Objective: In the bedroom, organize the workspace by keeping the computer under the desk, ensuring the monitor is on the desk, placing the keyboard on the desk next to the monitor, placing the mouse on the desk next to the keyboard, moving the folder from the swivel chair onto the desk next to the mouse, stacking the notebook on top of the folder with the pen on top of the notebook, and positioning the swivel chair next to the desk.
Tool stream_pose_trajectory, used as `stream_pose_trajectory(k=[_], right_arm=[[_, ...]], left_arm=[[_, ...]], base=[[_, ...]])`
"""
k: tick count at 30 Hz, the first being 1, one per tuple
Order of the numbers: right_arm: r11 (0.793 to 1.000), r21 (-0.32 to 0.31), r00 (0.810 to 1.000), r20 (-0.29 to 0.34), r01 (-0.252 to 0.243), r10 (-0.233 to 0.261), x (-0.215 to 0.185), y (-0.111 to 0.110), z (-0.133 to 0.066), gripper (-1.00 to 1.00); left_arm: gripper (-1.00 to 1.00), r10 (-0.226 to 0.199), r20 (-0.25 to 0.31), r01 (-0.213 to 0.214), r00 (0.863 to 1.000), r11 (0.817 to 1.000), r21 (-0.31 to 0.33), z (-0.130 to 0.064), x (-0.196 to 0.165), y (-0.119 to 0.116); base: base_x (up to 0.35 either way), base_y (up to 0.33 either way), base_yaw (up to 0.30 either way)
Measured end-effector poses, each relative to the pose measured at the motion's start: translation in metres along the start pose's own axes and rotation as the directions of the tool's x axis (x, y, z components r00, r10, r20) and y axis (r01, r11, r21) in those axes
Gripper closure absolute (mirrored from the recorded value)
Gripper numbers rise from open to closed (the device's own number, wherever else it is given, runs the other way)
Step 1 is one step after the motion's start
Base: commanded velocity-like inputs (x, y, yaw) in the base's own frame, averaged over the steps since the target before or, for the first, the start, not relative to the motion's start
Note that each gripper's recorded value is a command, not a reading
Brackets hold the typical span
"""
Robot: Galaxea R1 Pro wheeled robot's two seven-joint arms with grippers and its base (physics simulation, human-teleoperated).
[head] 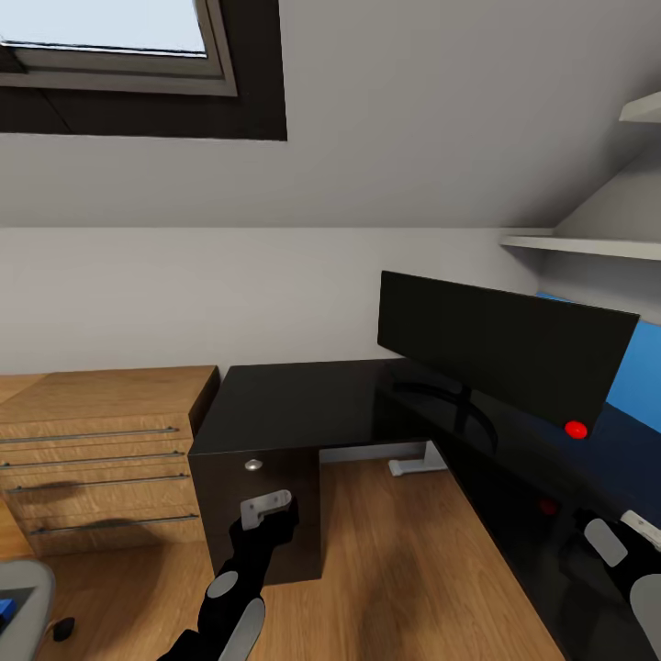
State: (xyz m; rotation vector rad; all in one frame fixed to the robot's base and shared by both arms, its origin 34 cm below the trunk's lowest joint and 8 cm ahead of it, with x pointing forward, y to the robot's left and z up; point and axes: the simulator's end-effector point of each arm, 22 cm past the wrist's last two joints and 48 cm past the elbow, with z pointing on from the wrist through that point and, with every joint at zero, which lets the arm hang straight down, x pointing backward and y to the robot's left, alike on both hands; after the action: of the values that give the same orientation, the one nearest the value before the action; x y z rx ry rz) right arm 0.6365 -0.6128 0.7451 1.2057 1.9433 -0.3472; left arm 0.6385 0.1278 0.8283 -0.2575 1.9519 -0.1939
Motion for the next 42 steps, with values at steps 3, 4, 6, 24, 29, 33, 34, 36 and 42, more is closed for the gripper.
stream_pose_trajectory(k=[3,4,6,24,29,33,34,36,42], right_arm=[[1.000,-0.001,1.000,0.000,0.000,0.000,0.0001,0.0002,-0.0001,-1.00],[1.000,-0.001,1.000,0.000,0.000,0.000,0.0001,0.0002,-0.0002,-1.00],[1.000,-0.001,1.000,0.000,0.000,0.000,0.0001,0.0002,-0.0003,-1.00],[1.000,0.003,1.000,0.000,0.002,-0.002,-0.0004,-0.0010,0.0001,-1.00],[1.000,0.004,1.000,0.000,0.001,-0.001,-0.0007,-0.0015,0.0002,-1.00],[1.000,0.004,1.000,0.001,0.000,0.000,-0.0012,-0.0019,0.0001,-1.00],[1.000,0.004,1.000,0.001,0.000,0.000,-0.0013,-0.0021,0.0001,-1.00],[1.000,0.005,1.000,0.001,0.000,0.000,-0.0013,-0.0021,0.0002,-1.00],[1.000,0.006,1.000,0.001,-0.001,0.001,-0.0016,-0.0025,0.0004,-1.00]], left_arm=[[-1.00,0.003,-0.005,-0.003,1.000,1.000,-0.002,0.0004,0.0023,0.0009],[-1.00,0.003,-0.005,-0.003,1.000,1.000,-0.002,0.0004,0.0026,0.0010],[-1.00,0.005,-0.007,-0.005,1.000,1.000,-0.003,0.0006,0.0035,0.0013],[-1.00,0.006,-0.011,-0.007,1.000,1.000,-0.004,0.0012,0.0054,0.0020],[-1.00,0.006,-0.011,-0.006,1.000,1.000,-0.004,0.0012,0.0053,0.0020],[-1.00,0.006,-0.010,-0.006,1.000,1.000,-0.004,0.0010,0.0051,0.0020],[-1.00,0.006,-0.010,-0.006,1.000,1.000,-0.005,0.0010,0.0050,0.0020],[-1.00,0.006,-0.010,-0.006,1.000,1.000,-0.005,0.0010,0.0051,0.0021],[-1.00,0.006,-0.011,-0.006,1.000,1.000,-0.004,0.0012,0.0054,0.0020]], base=[[0.075,0.056,0.000],[0.139,0.111,0.000],[0.167,0.126,0.000],[0.015,0.010,0.000],[0.001,0.000,0.000],[0.086,0.000,0.000],[0.127,0.000,0.000],[0.084,0.000,0.000],[0.025,0.000,0.000]])
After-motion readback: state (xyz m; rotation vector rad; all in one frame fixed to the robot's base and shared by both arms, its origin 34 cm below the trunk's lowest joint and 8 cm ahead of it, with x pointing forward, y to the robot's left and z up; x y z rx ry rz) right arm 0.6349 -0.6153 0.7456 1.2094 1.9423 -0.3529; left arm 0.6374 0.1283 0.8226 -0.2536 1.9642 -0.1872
